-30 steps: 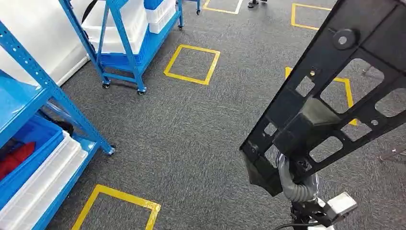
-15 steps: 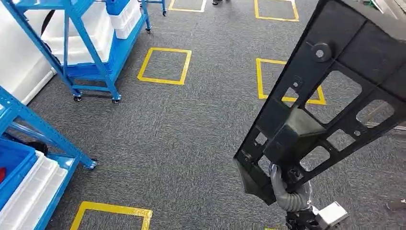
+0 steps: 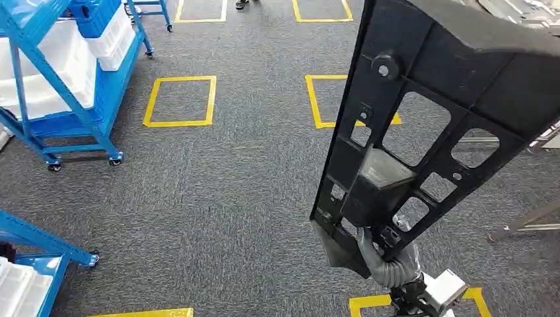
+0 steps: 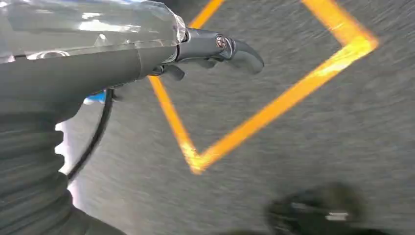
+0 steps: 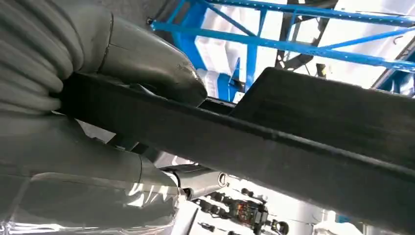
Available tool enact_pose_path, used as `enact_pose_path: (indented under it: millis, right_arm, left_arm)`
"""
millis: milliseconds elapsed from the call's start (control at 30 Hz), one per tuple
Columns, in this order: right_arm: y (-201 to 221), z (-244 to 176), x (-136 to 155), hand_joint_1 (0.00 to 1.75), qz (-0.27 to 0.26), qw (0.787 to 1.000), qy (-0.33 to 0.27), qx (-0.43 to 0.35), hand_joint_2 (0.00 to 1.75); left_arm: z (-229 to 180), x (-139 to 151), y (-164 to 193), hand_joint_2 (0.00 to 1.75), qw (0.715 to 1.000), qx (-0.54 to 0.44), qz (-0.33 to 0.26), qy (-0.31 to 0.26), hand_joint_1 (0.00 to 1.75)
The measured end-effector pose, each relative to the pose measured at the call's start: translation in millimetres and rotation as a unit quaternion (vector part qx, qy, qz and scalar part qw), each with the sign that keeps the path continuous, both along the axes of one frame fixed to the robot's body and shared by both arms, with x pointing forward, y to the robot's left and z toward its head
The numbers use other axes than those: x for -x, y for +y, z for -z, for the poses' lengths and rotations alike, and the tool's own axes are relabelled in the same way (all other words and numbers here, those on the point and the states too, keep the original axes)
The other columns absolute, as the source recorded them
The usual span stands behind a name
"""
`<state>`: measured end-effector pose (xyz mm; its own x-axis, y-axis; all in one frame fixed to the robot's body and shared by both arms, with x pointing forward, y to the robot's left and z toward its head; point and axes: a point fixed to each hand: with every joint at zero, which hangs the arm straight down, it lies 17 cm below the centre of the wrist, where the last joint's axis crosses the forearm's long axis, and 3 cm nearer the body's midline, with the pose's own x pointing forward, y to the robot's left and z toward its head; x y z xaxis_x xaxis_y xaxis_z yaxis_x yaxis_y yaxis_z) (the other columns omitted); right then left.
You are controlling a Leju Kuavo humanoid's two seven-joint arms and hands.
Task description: Take the parts from the cabinet and place them on the table.
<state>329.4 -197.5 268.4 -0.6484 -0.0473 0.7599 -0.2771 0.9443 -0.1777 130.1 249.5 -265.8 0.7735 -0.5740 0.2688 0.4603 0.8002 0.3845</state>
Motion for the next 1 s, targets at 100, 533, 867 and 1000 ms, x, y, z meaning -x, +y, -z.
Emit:
enact_pose_path:
  millis: [100, 533, 867, 1000]
  right_arm:
    - [0, 0, -2, 1.75, -0.006, 1.000, 0.001, 0.000, 1.75]
    - [-1, -8, -23, 1.75, -0.016, 1.000, -0.013, -0.017, 1.75]
    - [-7, -1, -20, 1.75, -0.002, 0.998, 0.001, -0.057, 1.75]
    - [-7, -4, -19, 1.75, 0.004, 0.997, 0.002, -0.076, 1.75]
  left_arm:
    - [-4, -14, -5, 1.75, 1.000, 0.008, -0.016, -0.018, 0.00]
    - [4, 18, 8, 1.75, 0.995, -0.011, -0.081, 0.053, 0.00]
    - [3, 8, 22, 1.75, 0.996, -0.031, -0.066, 0.051, 0.00]
    - [9, 37, 23, 1.75, 0.996, -0.030, -0.034, 0.078, 0.00]
